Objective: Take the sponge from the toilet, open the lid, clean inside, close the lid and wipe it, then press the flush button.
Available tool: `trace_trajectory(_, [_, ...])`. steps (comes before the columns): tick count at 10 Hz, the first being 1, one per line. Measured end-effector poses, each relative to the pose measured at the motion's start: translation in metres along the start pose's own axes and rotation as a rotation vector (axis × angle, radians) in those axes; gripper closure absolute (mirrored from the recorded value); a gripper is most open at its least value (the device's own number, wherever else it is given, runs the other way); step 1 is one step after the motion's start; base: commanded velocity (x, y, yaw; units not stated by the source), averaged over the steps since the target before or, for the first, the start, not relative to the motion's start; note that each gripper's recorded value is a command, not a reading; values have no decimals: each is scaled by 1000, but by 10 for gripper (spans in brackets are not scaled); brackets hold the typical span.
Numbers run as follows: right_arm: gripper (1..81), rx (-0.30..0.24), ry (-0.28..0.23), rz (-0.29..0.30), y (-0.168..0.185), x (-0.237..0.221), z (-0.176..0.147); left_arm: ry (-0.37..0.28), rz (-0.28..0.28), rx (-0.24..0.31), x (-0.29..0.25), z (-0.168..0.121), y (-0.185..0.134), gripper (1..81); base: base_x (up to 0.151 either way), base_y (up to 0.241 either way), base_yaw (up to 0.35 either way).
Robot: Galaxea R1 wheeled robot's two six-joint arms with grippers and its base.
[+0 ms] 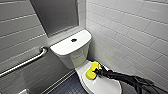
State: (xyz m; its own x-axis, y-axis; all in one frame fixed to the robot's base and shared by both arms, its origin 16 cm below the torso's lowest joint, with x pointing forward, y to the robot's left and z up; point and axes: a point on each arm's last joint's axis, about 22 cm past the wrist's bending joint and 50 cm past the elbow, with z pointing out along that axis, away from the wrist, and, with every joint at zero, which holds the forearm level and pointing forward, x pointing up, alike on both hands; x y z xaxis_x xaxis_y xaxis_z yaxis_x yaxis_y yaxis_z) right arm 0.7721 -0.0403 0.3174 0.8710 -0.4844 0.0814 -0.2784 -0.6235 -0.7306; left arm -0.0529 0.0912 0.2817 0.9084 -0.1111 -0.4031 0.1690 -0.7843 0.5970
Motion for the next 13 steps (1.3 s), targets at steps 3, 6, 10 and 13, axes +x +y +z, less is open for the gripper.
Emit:
trace_trajectory(3, [811,-20,-13,84,33,-2,-15,2,1,-1,1,0,0,10,0,0,0])
trace_trajectory(6, [811,-9,-22,109,52,-9,-34,3,3,-6,2,2,4,10,0,0,0])
trace_trajectory(10, [811,27,-23,141,76,-40,-89,5,5,-17,4,6,11,10,0,0,0])
trace_trajectory(13, [811,-11,33,191,119,-52,-157,5,5,-17,3,5,11,10,0,0,0])
